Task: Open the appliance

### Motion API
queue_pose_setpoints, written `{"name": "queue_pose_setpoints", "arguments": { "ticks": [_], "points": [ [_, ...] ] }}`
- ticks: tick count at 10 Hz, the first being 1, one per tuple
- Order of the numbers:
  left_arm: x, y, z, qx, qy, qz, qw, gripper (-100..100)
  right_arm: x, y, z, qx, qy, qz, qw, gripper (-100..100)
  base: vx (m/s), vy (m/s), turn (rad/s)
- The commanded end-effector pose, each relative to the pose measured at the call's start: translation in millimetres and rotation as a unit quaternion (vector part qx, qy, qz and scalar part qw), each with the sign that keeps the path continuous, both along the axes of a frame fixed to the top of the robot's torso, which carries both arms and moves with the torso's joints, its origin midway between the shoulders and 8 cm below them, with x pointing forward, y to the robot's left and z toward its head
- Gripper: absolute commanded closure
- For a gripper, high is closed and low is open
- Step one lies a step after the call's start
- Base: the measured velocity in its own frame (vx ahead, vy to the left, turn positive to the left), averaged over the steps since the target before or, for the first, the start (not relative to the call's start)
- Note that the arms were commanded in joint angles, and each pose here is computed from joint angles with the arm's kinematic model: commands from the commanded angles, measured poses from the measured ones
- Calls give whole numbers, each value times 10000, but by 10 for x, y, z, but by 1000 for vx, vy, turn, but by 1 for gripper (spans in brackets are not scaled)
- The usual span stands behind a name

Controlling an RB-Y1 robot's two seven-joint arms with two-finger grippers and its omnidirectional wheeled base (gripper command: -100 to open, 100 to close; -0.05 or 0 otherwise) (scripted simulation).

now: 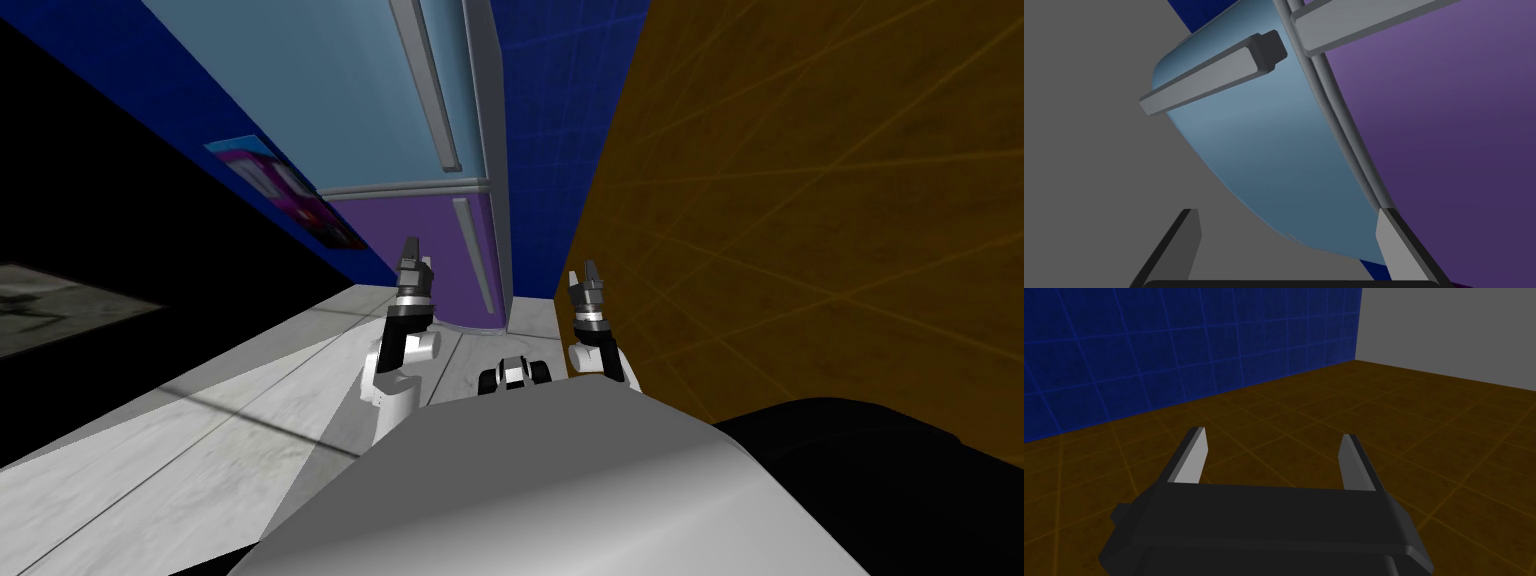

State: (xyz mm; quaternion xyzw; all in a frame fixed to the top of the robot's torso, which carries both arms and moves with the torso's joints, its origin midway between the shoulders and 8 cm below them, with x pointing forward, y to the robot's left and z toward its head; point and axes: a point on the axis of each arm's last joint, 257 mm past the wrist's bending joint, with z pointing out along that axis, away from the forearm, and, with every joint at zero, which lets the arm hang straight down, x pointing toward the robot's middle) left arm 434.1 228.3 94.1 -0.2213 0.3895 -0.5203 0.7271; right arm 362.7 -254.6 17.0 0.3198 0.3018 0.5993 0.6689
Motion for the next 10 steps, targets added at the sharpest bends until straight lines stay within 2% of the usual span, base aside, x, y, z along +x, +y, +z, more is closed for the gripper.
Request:
{"name": "queue_pose_setpoints", "arguments": {
  "ticks": [1, 8, 9, 10],
  "points": [
    [63, -62, 167, 29, -27, 5, 10000, -100, 0, 0, 0, 0, 0, 0, 10000, 0, 84, -20, -1],
    [199, -245, 678, 68, -131, -3, 9999, -100, 0, 0, 0, 0, 0, 0, 10000, 0, 78, -13, 0],
    [206, -247, 681, 66, -118, -2, 9999, -100, 0, 0, 0, 0, 0, 0, 10000, 0, 61, -8, -2],
    [221, -279, 765, 66, -130, -6, 9999, -100, 0, 0, 0, 0, 0, 0, 10000, 0, 44, -11, 2]
  ]
}}
